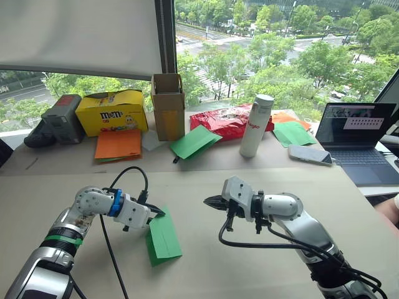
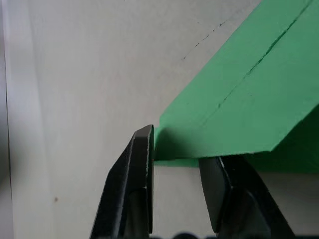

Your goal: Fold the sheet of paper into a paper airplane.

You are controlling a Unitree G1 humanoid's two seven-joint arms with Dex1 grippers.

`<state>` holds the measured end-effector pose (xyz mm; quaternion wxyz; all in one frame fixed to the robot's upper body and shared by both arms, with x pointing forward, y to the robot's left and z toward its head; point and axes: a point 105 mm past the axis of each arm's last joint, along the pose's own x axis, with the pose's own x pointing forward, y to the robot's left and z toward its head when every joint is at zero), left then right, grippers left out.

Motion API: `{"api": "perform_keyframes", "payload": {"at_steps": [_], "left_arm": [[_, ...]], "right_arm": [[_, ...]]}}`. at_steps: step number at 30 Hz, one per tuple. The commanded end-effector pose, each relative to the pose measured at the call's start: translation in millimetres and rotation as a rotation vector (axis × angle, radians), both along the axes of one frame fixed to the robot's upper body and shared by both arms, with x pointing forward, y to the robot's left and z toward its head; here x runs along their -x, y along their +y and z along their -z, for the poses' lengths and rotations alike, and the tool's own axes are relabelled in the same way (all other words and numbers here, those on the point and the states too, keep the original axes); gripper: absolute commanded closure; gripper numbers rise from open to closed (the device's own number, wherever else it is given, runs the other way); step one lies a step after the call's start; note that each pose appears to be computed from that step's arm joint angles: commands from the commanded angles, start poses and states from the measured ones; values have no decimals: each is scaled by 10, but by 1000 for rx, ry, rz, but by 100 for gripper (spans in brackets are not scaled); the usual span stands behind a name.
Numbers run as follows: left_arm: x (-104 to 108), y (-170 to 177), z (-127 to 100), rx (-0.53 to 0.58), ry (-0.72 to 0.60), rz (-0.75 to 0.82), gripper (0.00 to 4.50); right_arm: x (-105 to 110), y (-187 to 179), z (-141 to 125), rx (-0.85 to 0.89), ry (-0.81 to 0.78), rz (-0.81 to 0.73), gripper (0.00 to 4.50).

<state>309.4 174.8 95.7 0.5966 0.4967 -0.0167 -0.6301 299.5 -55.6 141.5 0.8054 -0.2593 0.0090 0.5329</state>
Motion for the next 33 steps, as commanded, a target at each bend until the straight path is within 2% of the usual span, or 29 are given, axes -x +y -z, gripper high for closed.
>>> {"api": "perform_keyframes", "payload": {"at_steps": [1,4,9,14,18,22,29,33], "left_arm": [[52,27,-73,23,48,-30,448],[124,12,-49,19,104,-121,448],[167,22,64,11,165,-408,448],[227,-153,100,78,202,-611,448],[276,-479,59,142,251,-671,448],[328,-629,88,145,305,-708,448],[180,-992,69,217,404,-752,448],[129,-1083,68,187,401,-746,448]], "right_arm": [[-26,-47,-196,-19,-89,18,450],[-15,-151,-219,-14,-96,36,450],[-57,-420,-193,34,-92,103,450],[-119,-530,-217,18,-87,157,450],[-89,-609,-187,-14,-48,172,450],[-12,-819,-87,-27,3,205,450],[31,-1128,39,2,31,314,450],[20,-1283,36,37,11,393,450]]}}
